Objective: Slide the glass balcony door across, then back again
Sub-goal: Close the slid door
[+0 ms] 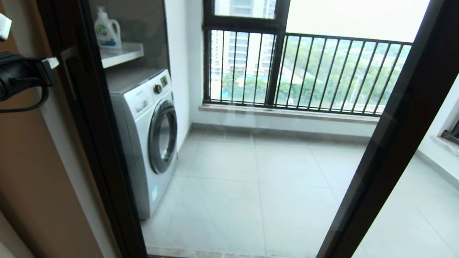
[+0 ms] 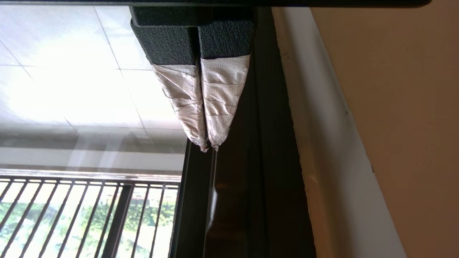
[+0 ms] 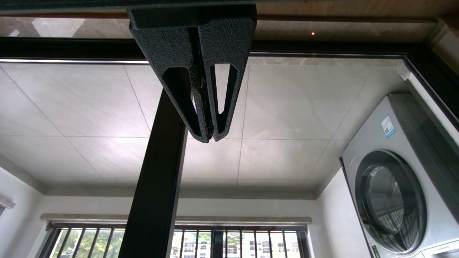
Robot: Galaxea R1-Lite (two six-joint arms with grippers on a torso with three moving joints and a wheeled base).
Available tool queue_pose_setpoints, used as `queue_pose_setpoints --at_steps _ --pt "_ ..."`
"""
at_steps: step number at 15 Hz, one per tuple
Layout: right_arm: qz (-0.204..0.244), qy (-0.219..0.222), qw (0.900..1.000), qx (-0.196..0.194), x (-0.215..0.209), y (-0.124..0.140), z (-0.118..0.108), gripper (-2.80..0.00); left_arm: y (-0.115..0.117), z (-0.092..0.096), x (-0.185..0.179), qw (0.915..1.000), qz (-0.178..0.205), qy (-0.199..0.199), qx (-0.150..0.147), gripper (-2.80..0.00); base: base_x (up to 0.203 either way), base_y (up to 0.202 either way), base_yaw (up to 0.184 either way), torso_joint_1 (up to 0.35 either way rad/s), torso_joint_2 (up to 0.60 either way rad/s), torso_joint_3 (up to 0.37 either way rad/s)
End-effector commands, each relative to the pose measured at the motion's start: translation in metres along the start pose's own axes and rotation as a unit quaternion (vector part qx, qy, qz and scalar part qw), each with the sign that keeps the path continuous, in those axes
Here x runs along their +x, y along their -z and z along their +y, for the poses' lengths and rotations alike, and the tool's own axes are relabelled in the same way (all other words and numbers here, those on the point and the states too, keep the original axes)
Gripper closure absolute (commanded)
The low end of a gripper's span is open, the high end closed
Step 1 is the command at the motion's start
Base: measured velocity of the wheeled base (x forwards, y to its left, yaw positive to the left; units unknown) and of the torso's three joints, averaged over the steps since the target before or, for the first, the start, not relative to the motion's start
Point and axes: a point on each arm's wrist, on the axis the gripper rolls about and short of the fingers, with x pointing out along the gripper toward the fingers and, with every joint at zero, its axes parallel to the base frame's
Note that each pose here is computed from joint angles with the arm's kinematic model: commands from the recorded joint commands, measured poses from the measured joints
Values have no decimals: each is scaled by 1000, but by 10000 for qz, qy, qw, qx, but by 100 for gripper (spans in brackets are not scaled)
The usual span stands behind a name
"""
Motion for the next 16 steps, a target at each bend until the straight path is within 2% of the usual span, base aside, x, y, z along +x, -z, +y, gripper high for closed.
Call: queue_pose_setpoints --at_steps 1,4,8,12,14,16 --pt "63 -9 10000 -3 1 3 0 0 10 13 -1 9998 152 104 -19 0 0 0 0 0 0 0" --pt "64 -4 10000 -10 1 3 0 0 20 17 10 9997 243 93 -5 0 0 0 0 0 0 0" --pt "63 -10 10000 -3 1 3 0 0 47 27 31 9986 497 20 192 0 0 0 0 0 0 0" --pt "64 -6 10000 -3 1 3 0 0 55 36 48 9982 487 -199 296 0 0 0 0 0 0 0" --pt "63 -10 10000 -3 1 3 0 0 59 35 48 9980 536 -180 286 0 0 0 0 0 0 0" --pt "64 -4 10000 -3 1 3 0 0 66 25 48 9971 662 -50 369 0 0 0 0 0 0 0"
